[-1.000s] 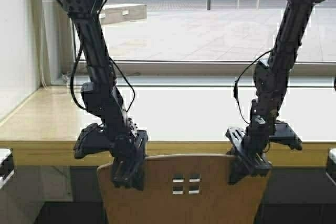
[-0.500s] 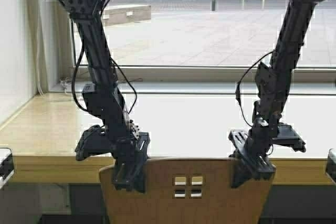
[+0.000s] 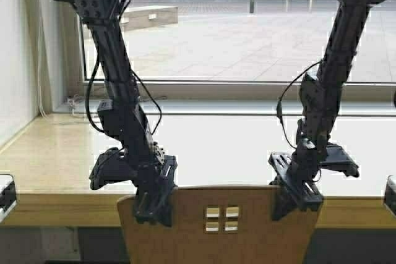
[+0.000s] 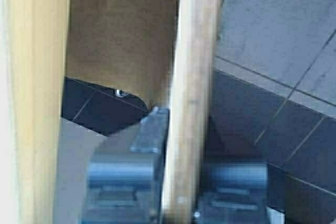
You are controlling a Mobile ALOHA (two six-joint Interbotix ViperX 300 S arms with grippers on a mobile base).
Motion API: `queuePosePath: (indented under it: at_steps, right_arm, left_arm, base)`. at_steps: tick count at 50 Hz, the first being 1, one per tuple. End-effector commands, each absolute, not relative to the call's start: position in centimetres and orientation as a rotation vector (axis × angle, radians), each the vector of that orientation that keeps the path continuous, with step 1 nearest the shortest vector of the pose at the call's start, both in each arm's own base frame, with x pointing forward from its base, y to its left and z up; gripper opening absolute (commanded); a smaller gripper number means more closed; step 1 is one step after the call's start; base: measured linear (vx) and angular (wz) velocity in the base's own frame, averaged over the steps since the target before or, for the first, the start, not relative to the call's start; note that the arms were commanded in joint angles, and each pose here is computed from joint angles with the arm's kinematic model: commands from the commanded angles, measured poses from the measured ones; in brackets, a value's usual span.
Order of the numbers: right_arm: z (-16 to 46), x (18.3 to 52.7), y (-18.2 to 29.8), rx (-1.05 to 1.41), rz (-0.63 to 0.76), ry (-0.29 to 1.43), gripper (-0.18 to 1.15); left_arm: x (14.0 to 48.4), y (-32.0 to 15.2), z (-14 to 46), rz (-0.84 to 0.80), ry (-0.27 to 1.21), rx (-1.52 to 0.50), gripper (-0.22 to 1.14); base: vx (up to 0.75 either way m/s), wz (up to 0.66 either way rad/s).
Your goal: Push the chairs under the table
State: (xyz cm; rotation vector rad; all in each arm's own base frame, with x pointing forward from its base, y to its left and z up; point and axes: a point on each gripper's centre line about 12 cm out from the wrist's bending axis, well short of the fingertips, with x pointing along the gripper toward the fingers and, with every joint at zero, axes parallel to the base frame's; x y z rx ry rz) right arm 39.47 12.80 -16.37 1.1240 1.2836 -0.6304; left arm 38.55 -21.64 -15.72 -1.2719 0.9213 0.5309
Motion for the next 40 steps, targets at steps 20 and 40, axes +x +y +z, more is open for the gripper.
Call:
queuePosePath:
  at_steps: [20, 40]
  right_arm:
    - [-16.5, 39.1, 14.4, 1.007, -0.509, 1.350, 1.02]
    - [-9.7, 40.4, 14.0, 1.019, -0.460, 1.234, 1.01]
  left_arm:
    - [41.1, -21.6, -13.4, 0.453, 0.857, -1.267, 1.05]
    - [41.1, -21.4, -6.3, 0.392, 0.816, -1.302, 1.00]
  base:
    - [0.00, 0.00]
    - [-0.02, 0.00]
